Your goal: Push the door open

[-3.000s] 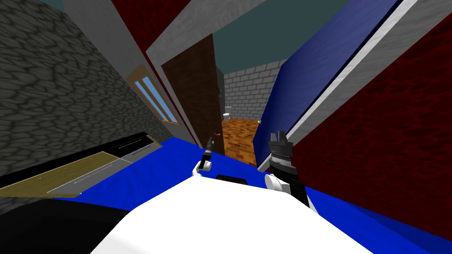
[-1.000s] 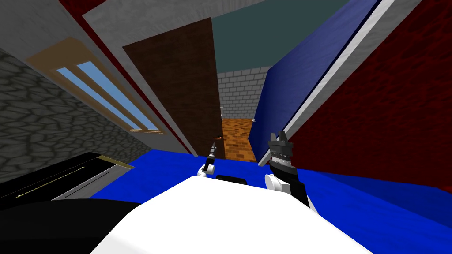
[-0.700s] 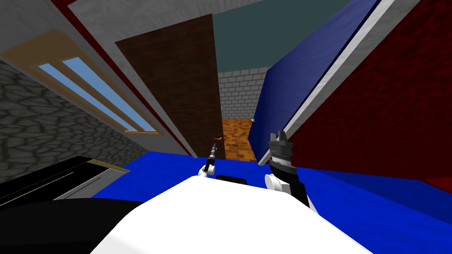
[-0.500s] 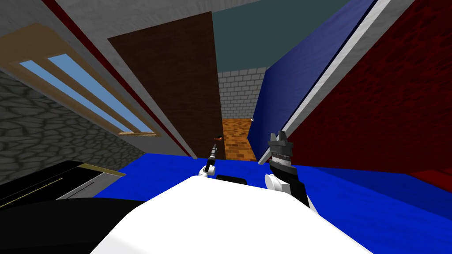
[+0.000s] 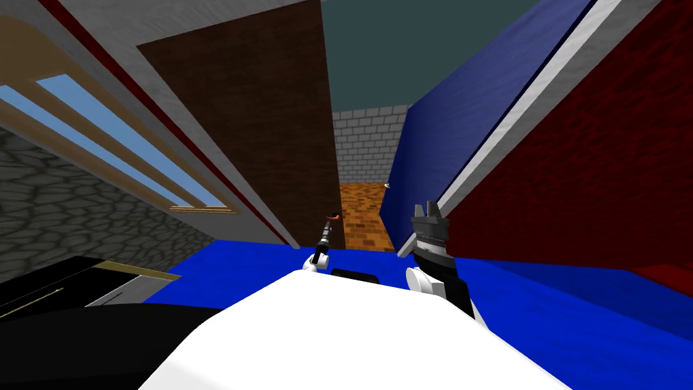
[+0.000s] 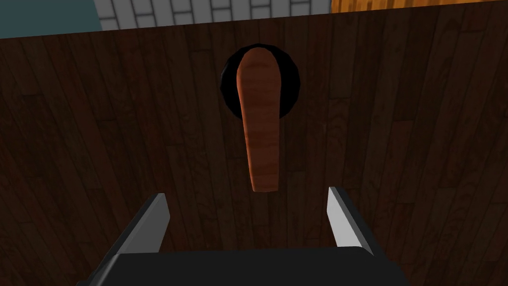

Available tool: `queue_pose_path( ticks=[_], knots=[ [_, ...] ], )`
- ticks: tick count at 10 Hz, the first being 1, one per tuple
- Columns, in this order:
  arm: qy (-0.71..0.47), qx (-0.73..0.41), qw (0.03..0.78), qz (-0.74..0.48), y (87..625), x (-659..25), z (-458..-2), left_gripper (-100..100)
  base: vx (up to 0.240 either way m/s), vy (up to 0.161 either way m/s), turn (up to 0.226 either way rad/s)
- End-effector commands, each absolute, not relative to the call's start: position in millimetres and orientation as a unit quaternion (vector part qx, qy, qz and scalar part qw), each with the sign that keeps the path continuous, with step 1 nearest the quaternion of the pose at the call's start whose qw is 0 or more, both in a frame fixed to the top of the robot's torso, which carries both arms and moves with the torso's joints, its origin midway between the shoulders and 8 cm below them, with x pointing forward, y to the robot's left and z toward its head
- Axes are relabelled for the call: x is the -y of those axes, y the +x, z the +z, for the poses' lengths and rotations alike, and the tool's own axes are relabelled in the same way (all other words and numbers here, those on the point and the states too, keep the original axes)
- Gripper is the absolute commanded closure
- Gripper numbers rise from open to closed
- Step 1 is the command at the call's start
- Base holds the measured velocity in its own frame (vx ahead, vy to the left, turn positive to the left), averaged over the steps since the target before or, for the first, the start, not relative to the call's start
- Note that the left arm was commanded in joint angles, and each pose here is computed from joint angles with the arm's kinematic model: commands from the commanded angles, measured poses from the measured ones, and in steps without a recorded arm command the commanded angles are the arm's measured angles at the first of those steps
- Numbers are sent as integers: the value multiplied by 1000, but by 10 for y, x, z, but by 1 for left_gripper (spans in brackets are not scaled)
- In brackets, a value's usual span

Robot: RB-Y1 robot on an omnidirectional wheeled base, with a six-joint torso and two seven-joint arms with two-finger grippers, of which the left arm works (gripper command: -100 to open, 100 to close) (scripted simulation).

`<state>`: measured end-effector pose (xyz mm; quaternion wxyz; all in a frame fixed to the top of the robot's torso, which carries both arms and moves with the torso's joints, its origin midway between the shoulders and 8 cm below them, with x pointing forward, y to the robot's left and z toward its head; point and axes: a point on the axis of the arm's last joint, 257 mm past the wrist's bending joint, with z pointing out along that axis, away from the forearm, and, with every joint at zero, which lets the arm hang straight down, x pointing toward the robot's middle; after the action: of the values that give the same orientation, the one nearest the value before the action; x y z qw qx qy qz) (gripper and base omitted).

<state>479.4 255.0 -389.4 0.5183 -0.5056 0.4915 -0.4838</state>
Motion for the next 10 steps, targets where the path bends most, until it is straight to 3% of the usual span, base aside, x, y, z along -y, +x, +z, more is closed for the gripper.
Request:
queue_pose_path(
  ticks=[1, 6, 7, 10],
  knots=[
    [-506, -491, 520, -483, 4792, -2573, -3894, -100, 215, 13, -21],
    [-512, -485, 517, -485, 4788, -2520, -3910, -100, 173, 9, -21],
    [-512, -485, 517, -485, 4788, -2520, -3910, 100, -8, 1, 3],
    [-512, -485, 517, -485, 4788, -2520, -3910, 100, -14, 2, -5]
  ],
)
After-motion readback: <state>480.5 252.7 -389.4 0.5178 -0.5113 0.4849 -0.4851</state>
